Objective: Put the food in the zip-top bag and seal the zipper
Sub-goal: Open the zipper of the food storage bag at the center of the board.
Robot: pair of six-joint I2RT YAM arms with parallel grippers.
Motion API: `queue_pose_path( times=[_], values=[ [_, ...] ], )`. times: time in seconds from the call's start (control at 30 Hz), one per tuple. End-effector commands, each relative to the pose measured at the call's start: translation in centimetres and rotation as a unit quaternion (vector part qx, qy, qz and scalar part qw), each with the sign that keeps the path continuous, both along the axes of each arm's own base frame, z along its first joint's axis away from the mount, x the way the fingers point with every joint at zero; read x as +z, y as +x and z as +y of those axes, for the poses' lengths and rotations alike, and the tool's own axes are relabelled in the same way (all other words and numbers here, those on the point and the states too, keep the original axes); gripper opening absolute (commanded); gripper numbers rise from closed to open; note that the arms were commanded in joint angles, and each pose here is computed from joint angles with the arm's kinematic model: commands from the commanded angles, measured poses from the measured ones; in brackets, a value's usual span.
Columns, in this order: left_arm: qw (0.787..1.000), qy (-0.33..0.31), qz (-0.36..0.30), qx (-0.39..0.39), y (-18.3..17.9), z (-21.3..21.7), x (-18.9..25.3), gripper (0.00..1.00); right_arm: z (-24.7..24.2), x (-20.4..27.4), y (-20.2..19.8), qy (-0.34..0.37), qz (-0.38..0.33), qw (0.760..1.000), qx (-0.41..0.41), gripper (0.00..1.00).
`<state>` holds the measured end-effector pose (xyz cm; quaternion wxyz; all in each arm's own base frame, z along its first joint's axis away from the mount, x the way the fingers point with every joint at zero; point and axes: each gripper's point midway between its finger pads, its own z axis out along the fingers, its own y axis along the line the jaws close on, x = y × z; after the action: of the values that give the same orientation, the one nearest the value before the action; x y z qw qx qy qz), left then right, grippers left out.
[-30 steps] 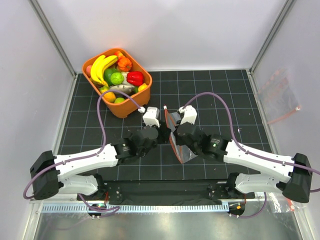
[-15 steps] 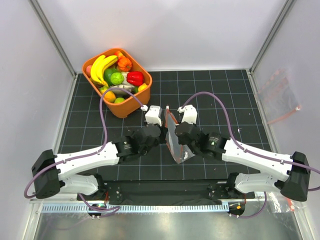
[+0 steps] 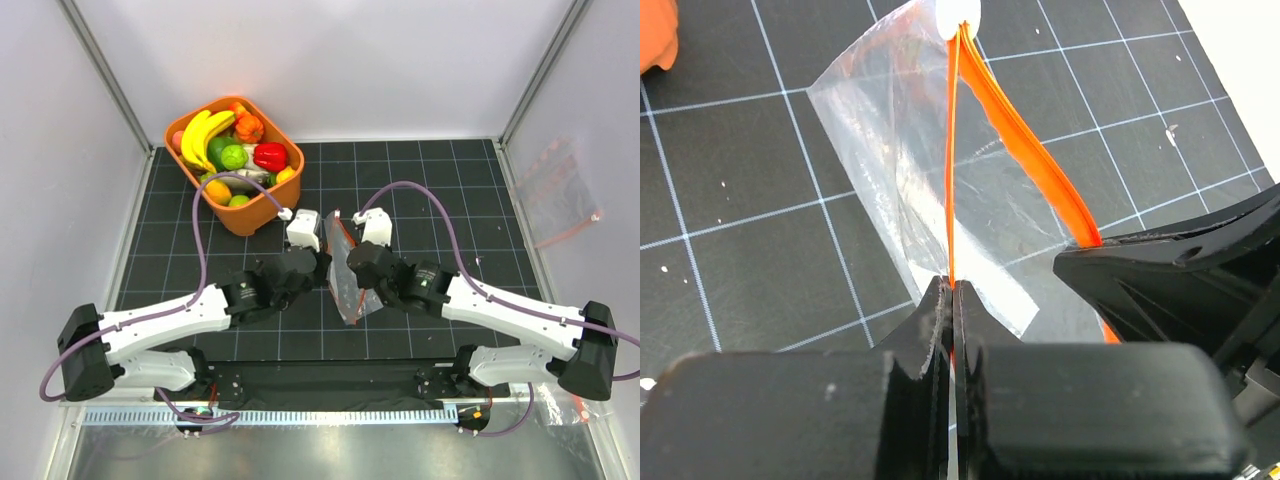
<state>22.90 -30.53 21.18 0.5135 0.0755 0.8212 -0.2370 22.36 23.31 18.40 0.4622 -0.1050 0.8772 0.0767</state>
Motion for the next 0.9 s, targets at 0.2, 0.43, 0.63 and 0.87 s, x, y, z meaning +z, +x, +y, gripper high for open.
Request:
queue_pose_path(
  times=[0.2, 0.43, 0.63, 0.87],
  values=[
    [0.999, 0.022, 0.003, 0.024, 0.9, 0.0, 1.8, 0.23, 1.4, 4.4, 0.4, 0.037, -0.027, 0.999, 0.015, 0.01],
    [0.997, 0.062, 0.016, 0.048, 1.7, -0.1, 0.3, 0.36, 2.3, 5.9, 0.2, 0.048, -0.038, 0.998, 0.026, 0.01],
    [0.996, 0.064, 0.027, 0.059, 1.9, -0.3, -0.9, 0.41, 2.0, 6.4, 0.0, 0.059, -0.051, 0.997, 0.021, 0.01],
    [0.995, 0.064, 0.045, 0.065, 1.6, -0.2, -2.9, 0.42, 0.2, 6.8, 0.2, 0.047, -0.065, 0.997, -0.004, 0.01]
  ],
)
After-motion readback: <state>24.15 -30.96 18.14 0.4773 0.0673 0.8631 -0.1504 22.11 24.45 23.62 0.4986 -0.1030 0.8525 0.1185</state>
